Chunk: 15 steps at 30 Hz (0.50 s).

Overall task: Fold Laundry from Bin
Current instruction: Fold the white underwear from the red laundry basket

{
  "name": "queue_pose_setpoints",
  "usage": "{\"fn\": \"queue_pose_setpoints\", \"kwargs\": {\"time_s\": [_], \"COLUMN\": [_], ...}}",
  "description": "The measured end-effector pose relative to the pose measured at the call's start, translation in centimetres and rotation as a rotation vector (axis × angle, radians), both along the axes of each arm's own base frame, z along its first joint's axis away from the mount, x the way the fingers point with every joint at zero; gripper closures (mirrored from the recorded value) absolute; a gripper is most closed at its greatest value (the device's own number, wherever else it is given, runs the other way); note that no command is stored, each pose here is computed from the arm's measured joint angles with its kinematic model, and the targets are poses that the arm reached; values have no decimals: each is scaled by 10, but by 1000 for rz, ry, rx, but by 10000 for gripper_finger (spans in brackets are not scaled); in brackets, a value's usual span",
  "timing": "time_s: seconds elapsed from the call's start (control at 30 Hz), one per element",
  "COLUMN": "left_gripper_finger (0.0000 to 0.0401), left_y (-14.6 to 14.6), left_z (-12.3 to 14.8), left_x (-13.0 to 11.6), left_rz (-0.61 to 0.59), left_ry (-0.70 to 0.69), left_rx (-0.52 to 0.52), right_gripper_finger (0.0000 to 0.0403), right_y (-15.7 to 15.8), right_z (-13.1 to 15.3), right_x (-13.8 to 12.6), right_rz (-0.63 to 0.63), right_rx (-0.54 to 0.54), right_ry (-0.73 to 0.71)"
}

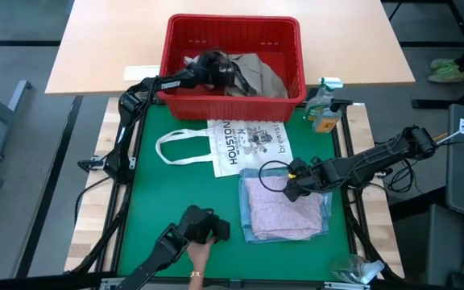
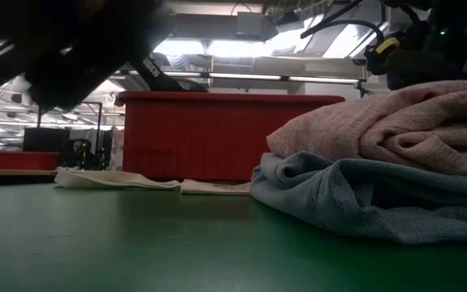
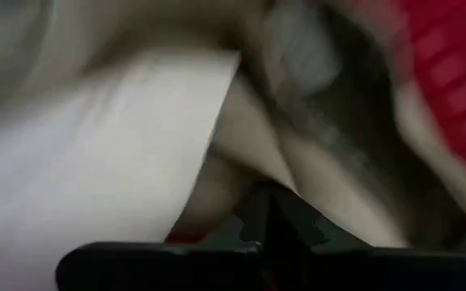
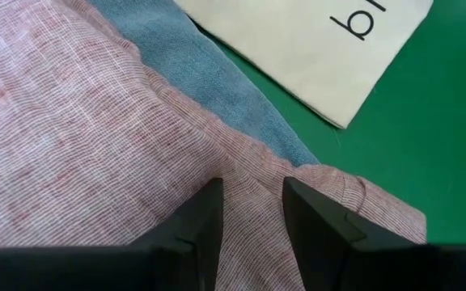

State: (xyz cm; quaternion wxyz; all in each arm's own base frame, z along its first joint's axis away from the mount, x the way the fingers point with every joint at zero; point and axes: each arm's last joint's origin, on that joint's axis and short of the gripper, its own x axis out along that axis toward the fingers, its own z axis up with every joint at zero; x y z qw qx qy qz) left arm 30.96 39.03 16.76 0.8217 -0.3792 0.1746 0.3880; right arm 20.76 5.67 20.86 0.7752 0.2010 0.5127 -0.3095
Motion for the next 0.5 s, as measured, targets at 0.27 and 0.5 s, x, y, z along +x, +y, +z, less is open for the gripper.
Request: {"fn": "queue_pose_setpoints", "kwargs": {"time_s": [0.27, 0.5], "left_gripper_finger": [401, 401], "left_y": [17, 23], "left_z": [61, 93], "left_x": [13, 16], "left_rz": [-11, -8], "left_ry": [-208, -261], "left_rx": [166, 239], "right_gripper_finger": [272, 272], "right_y": [0, 0], "right_z": [0, 0], "right_x": [0, 0], "right_rz": [1, 12], "right_rx": [0, -4], "right_ry": [0, 4]}}
